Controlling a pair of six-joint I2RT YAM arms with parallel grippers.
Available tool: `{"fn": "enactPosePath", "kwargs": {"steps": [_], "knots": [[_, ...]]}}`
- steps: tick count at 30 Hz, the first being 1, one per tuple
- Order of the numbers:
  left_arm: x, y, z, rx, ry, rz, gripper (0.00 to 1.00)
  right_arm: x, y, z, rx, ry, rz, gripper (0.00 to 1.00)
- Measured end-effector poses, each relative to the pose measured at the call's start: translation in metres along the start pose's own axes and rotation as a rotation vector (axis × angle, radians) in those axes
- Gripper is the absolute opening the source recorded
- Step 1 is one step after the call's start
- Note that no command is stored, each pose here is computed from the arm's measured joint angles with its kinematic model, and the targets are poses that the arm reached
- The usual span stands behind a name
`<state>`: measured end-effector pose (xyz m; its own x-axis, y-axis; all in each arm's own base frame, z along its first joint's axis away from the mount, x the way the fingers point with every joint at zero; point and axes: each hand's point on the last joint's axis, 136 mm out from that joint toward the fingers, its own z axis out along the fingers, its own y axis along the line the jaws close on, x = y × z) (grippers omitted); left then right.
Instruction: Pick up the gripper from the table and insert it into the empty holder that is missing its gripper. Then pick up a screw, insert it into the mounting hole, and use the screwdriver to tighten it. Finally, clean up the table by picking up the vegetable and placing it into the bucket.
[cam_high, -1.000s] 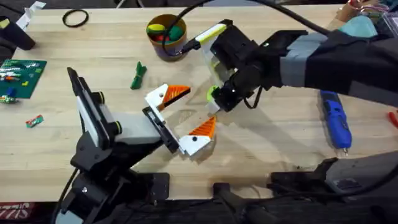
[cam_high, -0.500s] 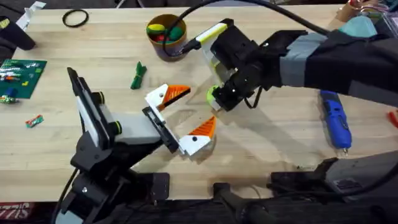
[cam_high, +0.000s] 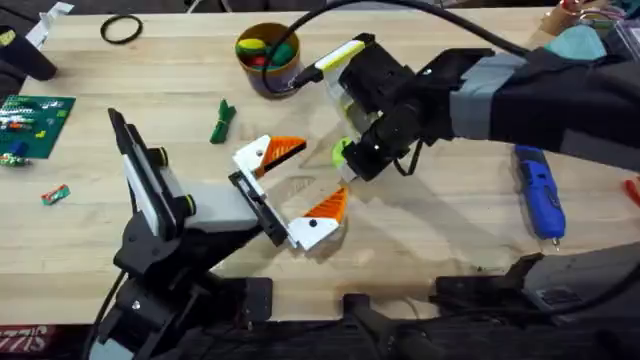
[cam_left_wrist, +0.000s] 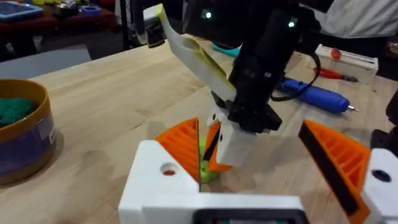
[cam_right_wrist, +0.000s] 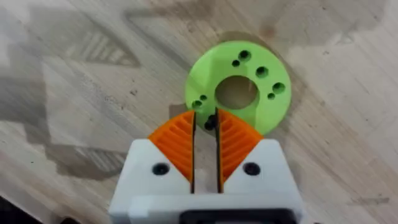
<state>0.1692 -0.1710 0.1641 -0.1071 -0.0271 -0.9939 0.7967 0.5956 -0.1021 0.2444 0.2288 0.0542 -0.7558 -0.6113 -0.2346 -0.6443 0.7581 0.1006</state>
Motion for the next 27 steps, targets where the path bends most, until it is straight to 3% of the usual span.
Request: {"fn": "enactPosePath", "kwargs": {"steps": [3,5,7,15,20,21,22,27], "knots": [[0.0,0.0,0.0,0.0,0.0,0.0,0.981,0.0,0.0,0.0,-0.002,0.0,0.0,0.16],[0.0,0.0,0.0,0.0,0.0,0.0,0.981,0.001,0.0,0.0,0.003,0.003,-0.001,0.043],[0.0,0.0,0.0,0.0,0.0,0.0,0.981,0.0,0.0,0.0,0.003,0.001,0.0,0.004],[0.0,0.0,0.0,-0.001,0.0,0.0,0.981,0.002,0.0,-0.016,0.003,0.049,0.007,0.003],[0.0,0.0,0.0,-0.001,0.0,0.0,0.981,-0.02,-0.003,-0.053,0.007,-0.015,0.02,0.003],[0.0,0.0,0.0,-0.001,0.0,-0.001,0.981,-0.031,-0.007,-0.081,0.012,-0.079,0.031,0.003],[0.0,0.0,0.0,-0.001,0.0,-0.002,0.981,-0.035,-0.008,-0.088,0.013,-0.1,0.034,0.003],[0.0,0.0,0.0,-0.002,0.0,-0.002,0.981,-0.038,-0.008,-0.104,0.014,-0.137,0.036,0.003]]}}
